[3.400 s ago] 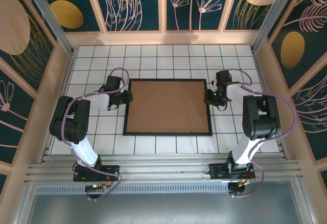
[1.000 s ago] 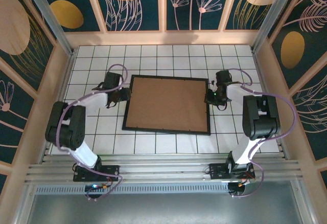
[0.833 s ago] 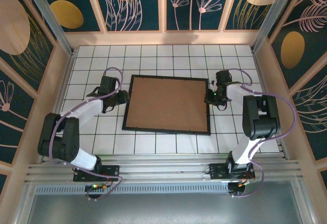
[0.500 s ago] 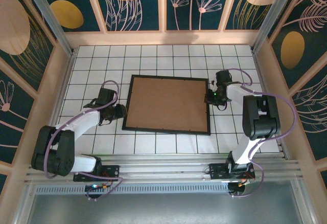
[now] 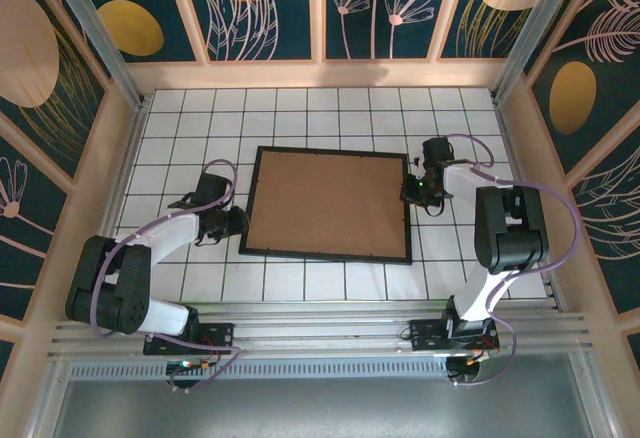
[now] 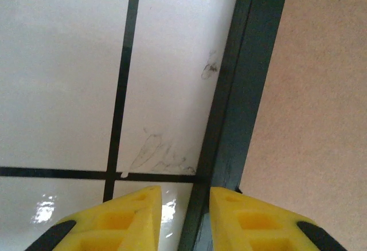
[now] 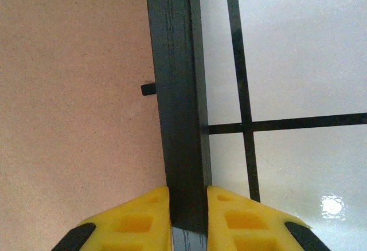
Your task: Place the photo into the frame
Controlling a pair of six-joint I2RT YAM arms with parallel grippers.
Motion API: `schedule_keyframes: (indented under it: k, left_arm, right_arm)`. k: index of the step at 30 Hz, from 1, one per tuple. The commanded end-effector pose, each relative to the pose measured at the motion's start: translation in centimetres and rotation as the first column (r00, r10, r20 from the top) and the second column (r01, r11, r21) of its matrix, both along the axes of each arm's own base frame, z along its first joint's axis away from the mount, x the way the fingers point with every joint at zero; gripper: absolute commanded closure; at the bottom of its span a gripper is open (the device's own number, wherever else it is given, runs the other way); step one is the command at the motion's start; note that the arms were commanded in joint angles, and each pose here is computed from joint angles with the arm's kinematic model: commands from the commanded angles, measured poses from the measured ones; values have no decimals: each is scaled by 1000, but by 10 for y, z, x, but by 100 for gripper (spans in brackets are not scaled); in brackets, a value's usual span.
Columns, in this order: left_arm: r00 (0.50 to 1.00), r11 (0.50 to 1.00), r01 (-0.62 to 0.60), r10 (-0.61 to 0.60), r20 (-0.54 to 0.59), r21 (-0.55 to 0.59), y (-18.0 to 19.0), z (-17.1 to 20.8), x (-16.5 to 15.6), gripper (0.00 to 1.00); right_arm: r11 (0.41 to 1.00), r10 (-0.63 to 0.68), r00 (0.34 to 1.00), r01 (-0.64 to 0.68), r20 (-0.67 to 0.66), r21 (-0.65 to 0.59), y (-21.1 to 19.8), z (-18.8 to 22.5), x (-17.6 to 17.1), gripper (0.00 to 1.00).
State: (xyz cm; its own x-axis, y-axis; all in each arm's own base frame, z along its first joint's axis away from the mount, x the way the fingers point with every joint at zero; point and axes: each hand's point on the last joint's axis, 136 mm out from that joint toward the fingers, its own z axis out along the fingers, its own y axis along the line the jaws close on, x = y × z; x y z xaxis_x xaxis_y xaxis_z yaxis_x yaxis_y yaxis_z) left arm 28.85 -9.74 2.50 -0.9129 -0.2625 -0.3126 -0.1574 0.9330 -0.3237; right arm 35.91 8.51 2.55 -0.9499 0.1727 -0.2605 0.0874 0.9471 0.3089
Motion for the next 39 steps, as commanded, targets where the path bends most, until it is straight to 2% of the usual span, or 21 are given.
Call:
schedule_keyframes:
  k: [1, 8, 28, 39]
  left_arm:
    - [999, 1000, 25, -24, 35, -15, -6, 5, 11, 70]
    - [998, 998, 52, -50, 33, -46, -13, 2, 11, 67]
    - [986, 984, 162, -165, -33, -80, -43, -18, -4, 66]
    - [979, 980, 196, -197, -56, -33, -48, -27, -11, 61]
  right_arm:
    - [1000, 21, 999, -21, -44, 4, 4, -12, -11, 81]
    - [1000, 23, 999, -23, -44, 5, 4, -12, -10, 81]
    - [1000, 28, 998, -28, -52, 11, 7, -15, -13, 81]
    - [999, 37, 998, -36, -56, 9, 11, -15, -15, 81]
